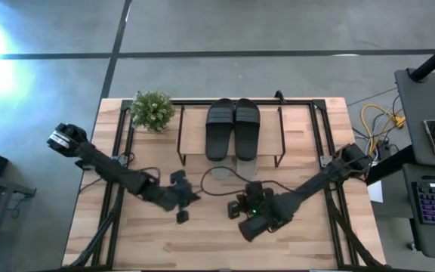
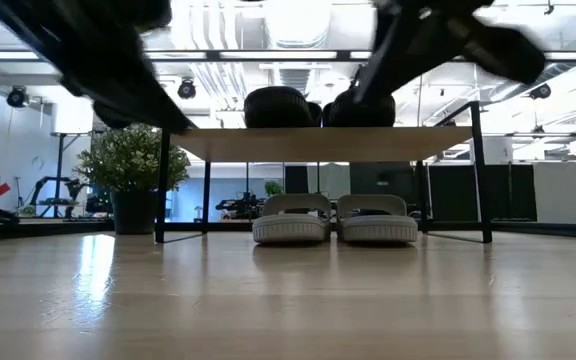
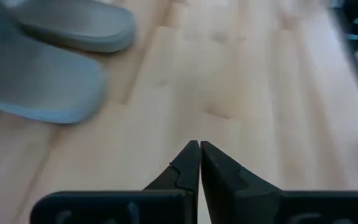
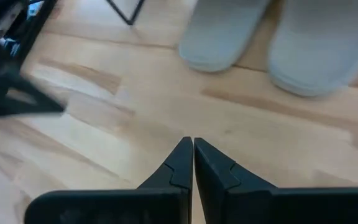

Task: Pick and place slides into the shelf
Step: Adjust the left gray slide under the shelf

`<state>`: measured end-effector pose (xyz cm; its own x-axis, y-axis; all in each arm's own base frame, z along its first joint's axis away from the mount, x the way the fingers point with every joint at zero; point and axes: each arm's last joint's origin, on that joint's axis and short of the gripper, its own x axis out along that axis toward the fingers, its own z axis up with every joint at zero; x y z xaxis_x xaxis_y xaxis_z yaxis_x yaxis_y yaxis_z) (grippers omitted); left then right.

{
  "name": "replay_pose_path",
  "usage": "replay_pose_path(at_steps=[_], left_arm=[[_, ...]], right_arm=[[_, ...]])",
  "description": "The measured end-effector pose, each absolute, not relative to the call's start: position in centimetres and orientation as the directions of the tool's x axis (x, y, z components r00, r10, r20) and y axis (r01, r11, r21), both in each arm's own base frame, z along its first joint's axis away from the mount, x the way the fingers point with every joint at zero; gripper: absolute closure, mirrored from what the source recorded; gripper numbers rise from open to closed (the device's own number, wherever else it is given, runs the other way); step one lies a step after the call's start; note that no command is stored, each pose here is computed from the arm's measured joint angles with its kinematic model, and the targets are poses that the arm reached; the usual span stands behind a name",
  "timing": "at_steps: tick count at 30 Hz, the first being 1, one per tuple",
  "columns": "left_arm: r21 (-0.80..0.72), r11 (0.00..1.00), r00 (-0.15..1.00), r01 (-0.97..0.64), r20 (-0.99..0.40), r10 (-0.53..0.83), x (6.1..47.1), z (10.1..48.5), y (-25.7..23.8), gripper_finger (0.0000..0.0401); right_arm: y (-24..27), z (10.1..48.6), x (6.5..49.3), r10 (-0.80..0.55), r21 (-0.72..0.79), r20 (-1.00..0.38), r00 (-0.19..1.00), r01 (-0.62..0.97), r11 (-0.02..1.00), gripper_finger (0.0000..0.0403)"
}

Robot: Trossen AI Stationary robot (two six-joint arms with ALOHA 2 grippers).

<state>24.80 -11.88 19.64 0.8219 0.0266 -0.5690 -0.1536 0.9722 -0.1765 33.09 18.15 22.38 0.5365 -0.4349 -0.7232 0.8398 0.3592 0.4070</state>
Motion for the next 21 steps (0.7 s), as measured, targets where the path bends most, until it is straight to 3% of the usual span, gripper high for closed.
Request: replay_pose_path(at_steps=[5,12,21], left_arm=[[-0.06,0.983,0.807,-0.176,-0.581,0.108,26.7,18.4,-9.4,0.0401],[0.161,0.986,0.81,-0.028,-0.575,0.117,29.2,17.6,-9.9,0.0401],[0.306,0.951,0.757,0.037,-0.629,0.173,33.2,14.2,-11.0,0.0401]], right_arm=[[20.3,23.7,30.5,-0.498,0.42,-0.699,0.513,0.858,0.296,0.0394],[23.1,24.8,26.8,-0.531,0.457,-0.668,0.521,0.851,0.26,0.0394],[24.1,24.6,25.6,-0.519,0.449,-0.669,0.532,0.846,0.288,0.0394]])
